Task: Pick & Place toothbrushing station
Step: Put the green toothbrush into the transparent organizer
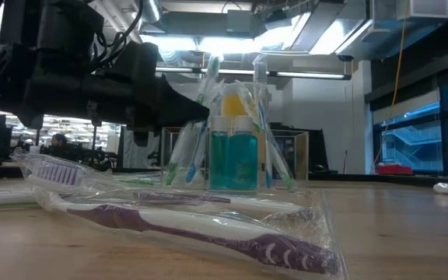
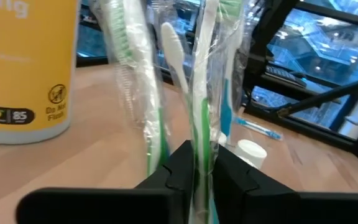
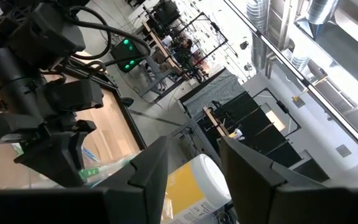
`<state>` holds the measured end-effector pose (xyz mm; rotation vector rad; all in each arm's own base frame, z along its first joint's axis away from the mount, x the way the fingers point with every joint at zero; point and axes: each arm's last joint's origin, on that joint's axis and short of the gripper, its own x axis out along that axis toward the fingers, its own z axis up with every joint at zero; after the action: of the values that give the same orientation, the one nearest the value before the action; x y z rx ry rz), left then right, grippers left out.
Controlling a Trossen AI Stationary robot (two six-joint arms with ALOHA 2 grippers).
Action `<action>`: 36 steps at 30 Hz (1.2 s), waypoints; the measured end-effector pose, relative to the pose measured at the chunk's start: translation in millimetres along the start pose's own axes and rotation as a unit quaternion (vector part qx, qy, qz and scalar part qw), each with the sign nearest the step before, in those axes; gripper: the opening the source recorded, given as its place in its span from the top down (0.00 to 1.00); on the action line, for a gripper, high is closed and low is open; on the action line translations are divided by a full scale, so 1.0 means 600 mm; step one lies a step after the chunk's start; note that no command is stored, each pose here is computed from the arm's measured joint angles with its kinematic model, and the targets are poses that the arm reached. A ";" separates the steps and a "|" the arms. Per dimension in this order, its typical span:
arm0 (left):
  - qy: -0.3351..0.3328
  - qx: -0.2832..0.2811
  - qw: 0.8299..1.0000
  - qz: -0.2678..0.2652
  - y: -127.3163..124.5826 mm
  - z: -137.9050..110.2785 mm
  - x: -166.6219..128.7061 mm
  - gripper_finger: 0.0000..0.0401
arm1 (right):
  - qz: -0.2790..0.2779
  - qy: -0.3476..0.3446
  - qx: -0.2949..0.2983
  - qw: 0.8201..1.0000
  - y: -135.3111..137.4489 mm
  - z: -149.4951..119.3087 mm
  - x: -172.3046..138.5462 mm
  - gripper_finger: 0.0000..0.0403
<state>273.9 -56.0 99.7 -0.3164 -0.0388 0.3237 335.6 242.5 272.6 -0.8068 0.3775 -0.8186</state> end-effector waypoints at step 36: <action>-0.006 0.041 0.999 -0.022 -0.011 0.005 -0.005 0.52 | 0.000 0.000 -0.012 1.000 0.001 -0.002 0.000 0.63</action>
<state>272.8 -62.2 104.8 -0.2324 -0.0444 0.2827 335.2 242.1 271.7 -0.8285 0.3876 -0.8155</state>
